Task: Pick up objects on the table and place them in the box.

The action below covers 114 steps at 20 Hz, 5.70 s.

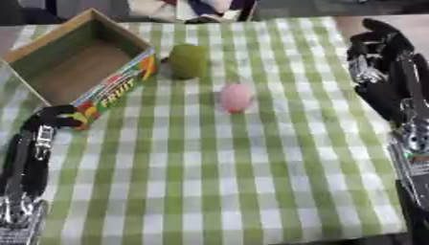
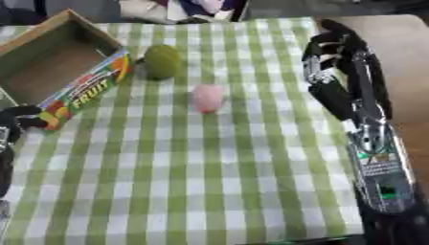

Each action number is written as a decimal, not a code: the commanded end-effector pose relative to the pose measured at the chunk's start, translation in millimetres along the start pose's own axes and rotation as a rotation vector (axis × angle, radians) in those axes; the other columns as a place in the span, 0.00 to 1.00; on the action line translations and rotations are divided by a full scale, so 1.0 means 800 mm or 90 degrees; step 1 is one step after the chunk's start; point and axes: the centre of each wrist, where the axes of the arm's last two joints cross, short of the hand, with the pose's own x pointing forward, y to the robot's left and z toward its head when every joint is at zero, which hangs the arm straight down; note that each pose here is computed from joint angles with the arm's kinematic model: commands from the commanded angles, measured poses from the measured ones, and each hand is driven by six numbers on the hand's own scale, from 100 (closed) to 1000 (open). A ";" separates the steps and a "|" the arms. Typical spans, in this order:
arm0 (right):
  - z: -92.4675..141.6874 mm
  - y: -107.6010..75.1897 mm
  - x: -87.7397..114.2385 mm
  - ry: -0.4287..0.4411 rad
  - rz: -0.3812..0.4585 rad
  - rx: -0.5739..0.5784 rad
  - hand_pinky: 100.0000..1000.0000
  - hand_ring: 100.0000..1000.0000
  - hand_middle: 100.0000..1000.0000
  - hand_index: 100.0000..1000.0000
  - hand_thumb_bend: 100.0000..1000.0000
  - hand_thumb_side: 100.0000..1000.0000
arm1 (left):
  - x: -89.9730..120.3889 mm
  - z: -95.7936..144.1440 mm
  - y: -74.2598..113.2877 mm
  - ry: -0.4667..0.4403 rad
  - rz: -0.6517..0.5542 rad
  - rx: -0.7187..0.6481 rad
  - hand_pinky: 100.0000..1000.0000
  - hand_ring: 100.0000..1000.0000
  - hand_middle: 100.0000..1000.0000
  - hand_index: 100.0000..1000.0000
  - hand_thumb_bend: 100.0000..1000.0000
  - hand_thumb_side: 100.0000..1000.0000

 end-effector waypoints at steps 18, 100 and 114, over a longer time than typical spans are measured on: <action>-0.130 0.001 0.031 -0.139 0.172 0.317 0.55 0.69 0.73 0.91 0.00 0.36 | 0.006 -0.004 0.004 -0.014 -0.009 -0.012 0.80 0.57 0.62 0.70 0.00 0.89; -0.134 0.061 -0.052 -0.085 0.353 0.730 0.67 0.79 0.84 0.98 0.00 0.90 | 0.004 -0.002 0.005 -0.009 -0.018 -0.023 0.80 0.57 0.62 0.70 0.00 0.89; -0.133 0.078 -0.053 -0.103 0.366 0.730 0.67 0.79 0.83 0.97 0.00 0.85 | 0.004 -0.003 0.004 -0.010 -0.016 -0.024 0.80 0.57 0.62 0.70 0.00 0.90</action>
